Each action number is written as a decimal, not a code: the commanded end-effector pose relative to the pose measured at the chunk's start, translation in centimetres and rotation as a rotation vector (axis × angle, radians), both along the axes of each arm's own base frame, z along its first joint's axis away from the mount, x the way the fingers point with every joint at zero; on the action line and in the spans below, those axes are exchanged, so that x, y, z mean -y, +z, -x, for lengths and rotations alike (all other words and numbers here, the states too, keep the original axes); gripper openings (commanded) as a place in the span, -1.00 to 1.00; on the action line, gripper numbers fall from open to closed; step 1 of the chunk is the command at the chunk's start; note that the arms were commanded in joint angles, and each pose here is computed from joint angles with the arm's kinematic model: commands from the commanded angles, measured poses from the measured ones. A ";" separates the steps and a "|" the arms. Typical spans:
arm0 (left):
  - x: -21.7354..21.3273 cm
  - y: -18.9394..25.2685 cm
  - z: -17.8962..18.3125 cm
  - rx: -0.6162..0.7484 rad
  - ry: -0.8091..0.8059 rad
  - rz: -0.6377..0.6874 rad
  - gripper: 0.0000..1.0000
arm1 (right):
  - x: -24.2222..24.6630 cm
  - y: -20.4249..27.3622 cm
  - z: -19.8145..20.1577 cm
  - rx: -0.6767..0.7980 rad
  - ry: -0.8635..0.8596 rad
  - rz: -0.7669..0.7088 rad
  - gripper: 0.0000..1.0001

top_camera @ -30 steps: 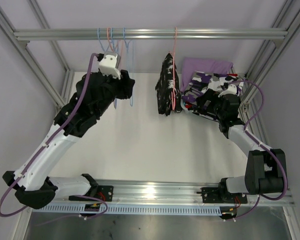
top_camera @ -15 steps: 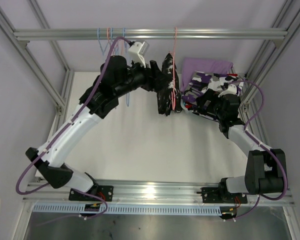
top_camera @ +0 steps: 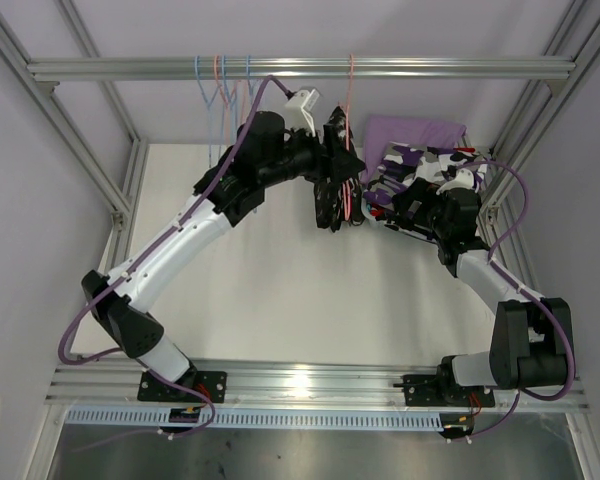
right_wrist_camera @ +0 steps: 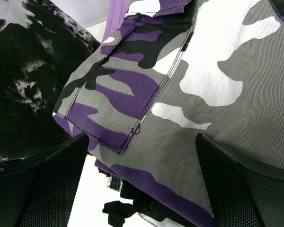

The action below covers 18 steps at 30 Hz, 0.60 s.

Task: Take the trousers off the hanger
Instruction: Pick up the hanger from the clothesline.

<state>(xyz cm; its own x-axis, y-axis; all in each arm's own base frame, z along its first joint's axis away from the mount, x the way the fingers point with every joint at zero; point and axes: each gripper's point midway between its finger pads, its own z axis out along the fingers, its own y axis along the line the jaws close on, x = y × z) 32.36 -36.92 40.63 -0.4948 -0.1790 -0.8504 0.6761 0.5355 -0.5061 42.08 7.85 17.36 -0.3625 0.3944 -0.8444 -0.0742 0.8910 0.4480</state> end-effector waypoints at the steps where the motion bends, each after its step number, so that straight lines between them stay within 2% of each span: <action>1: -0.1 0.7 -0.4 0.007 0.030 0.009 0.36 | -0.2 -5.6 2.8 -0.206 0.006 -0.022 0.99; 11: 1.7 -0.3 -1.0 -0.040 -0.012 0.042 0.37 | -0.3 -6.2 2.9 -0.228 0.007 -0.048 0.99; 18: 3.3 0.1 -1.0 -0.106 -0.097 0.134 0.33 | -0.5 -6.3 2.8 -0.237 0.027 -0.075 0.99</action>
